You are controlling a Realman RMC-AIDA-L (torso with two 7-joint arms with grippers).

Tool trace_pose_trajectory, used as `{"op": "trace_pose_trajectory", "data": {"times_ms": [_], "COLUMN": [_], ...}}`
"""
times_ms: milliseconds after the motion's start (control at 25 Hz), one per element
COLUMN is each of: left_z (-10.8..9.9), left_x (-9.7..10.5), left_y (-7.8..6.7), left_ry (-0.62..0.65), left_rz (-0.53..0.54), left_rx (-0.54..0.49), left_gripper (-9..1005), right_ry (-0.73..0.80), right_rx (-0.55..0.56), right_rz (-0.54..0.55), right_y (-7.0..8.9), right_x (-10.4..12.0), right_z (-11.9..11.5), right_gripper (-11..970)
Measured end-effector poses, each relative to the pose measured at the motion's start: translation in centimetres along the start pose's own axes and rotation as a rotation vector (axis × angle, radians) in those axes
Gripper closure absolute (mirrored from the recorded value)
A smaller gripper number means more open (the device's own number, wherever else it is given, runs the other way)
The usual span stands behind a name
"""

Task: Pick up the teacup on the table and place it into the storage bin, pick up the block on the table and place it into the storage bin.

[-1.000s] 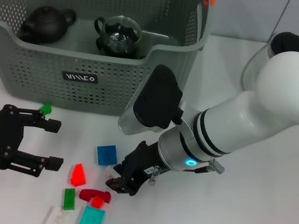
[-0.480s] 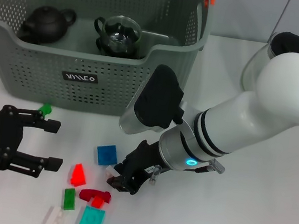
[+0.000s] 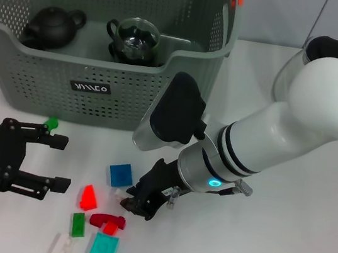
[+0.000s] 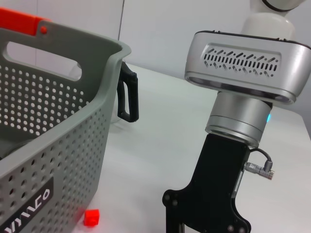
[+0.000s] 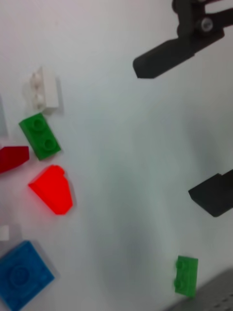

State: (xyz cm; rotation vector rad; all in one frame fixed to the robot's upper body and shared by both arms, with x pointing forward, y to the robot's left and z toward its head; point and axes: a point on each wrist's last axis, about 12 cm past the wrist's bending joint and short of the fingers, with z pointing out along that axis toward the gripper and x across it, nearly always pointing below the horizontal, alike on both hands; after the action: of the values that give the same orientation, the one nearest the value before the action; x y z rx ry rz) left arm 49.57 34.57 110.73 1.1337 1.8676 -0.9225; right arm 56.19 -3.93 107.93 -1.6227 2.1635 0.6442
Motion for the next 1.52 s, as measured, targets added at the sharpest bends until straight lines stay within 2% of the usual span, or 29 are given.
{"op": "trace_pose_trajectory", "data": {"times_ms": [400, 600, 840, 1040, 1240, 1400, 1520], "left_z": [-0.2, -0.2, -0.1, -0.1, -0.3, -0.3, -0.3], "left_x": [0.1, 0.1, 0.2, 0.3, 0.3, 0.3, 0.2], "left_y": [-0.3, -0.6, -0.6, -0.7, -0.8, -0.8, -0.7], "left_ry": [-0.004, -0.012, -0.022, -0.035, -0.042, -0.042, -0.042], "left_rz": [-0.007, -0.013, -0.021, -0.037, -0.049, -0.050, -0.049], "left_rx": [0.019, 0.034, 0.034, 0.047, 0.044, 0.044, 0.045], "left_gripper": [141, 142, 142, 142, 142, 141, 141], "right_ry": [-0.041, -0.070, -0.128, -0.217, -0.315, -0.377, -0.414], "right_rx": [-0.013, 0.010, -0.001, -0.013, 0.060, 0.111, 0.166], "right_rz": [-0.002, -0.004, -0.028, -0.079, -0.181, -0.234, -0.240], "right_y": [0.2, 0.0, 0.8, 2.0, 3.0, 2.4, 1.0], "right_x": [0.3, 0.5, -0.4, -2.4, -5.9, -8.7, -10.8], "right_z": [-1.3, -3.4, -7.7, -12.4, -17.2, -20.0, -21.4], "right_gripper": [781, 786, 788, 789, 788, 788, 788]}}
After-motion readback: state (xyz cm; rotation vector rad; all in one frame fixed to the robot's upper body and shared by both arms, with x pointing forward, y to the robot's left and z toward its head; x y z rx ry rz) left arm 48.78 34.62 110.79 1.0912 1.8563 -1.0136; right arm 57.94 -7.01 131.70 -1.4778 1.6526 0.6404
